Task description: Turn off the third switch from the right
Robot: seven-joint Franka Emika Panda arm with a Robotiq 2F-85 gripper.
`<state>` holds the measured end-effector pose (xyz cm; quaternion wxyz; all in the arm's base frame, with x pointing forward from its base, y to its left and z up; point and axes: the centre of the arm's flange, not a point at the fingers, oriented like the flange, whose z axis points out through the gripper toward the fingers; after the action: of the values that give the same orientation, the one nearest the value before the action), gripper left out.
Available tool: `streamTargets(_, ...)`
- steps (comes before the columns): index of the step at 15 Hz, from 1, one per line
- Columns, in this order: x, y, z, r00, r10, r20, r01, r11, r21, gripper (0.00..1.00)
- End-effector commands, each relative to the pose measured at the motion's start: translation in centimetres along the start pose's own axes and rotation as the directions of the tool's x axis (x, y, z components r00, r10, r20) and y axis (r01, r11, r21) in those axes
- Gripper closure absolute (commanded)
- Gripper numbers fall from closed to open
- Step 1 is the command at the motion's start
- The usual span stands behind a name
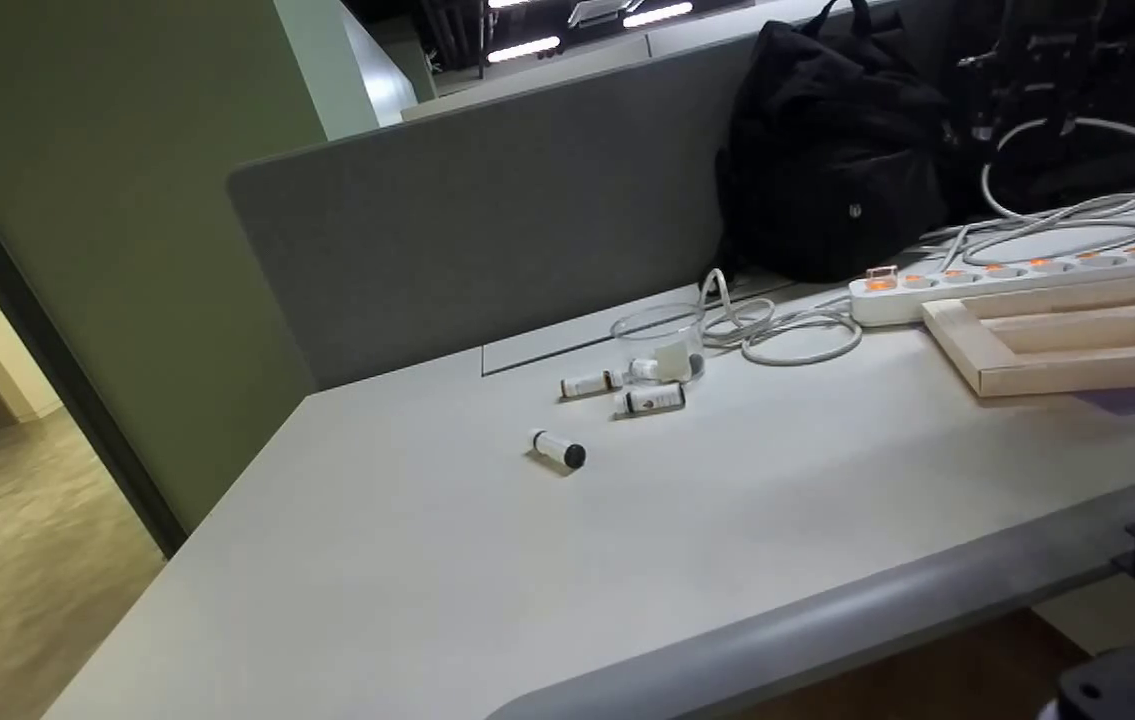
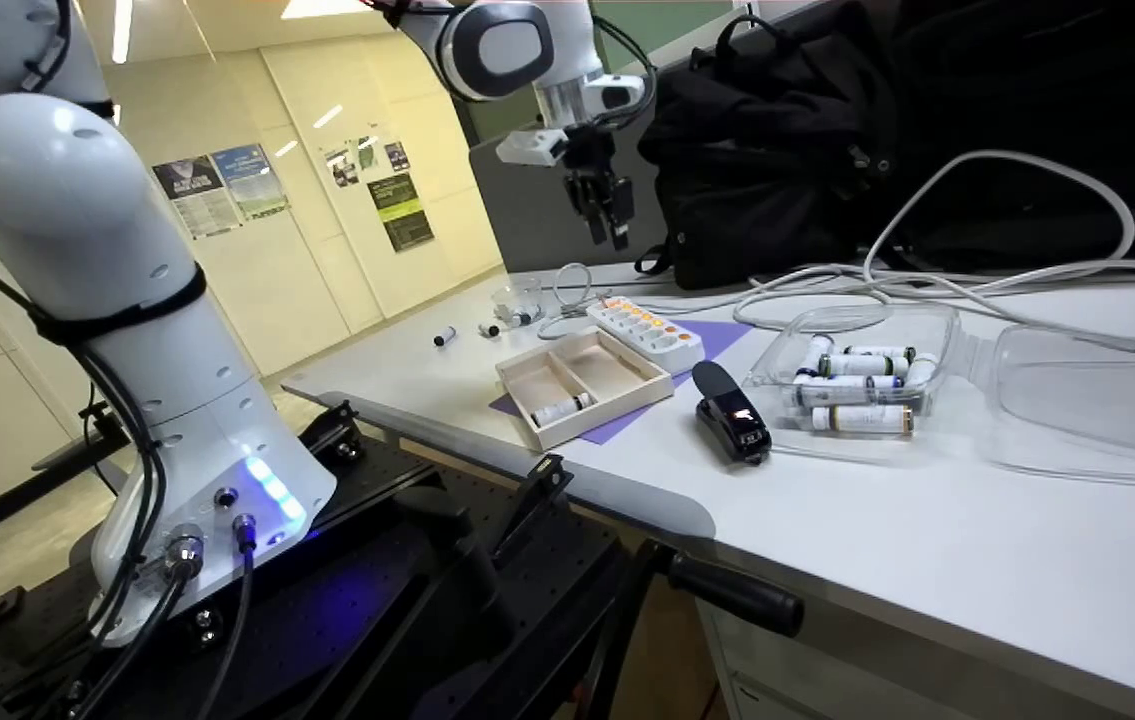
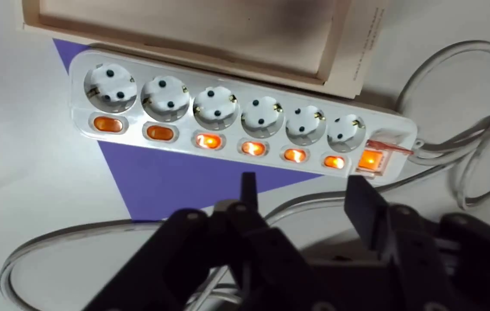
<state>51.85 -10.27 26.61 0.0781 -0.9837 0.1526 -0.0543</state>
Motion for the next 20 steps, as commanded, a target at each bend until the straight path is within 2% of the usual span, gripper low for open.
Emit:
streamTargets(1,3.8,0.4,3.2,0.996,0.086,0.001,-0.086,0.996,-0.016,0.74)
streamTargets(4,5.0,1.0,6.0,0.993,0.12,0.012,-0.12,0.992,-0.025,0.95)
streamTargets(5,5.2,1.1,6.8,0.992,0.127,0.019,-0.127,0.991,-0.032,0.99)
streamTargets(9,5.8,1.5,9.6,0.984,0.162,0.068,-0.159,0.986,-0.058,1.0)
streamTargets(12,5.9,1.8,10.8,0.976,0.189,0.11,-0.178,0.979,-0.105,1.0)
streamTargets(15,5.8,2.2,10.8,0.967,0.208,0.147,-0.187,0.971,-0.147,1.0)
streamTargets(20,6.0,3.0,9.3,0.963,0.214,0.163,-0.183,0.965,-0.187,1.0)
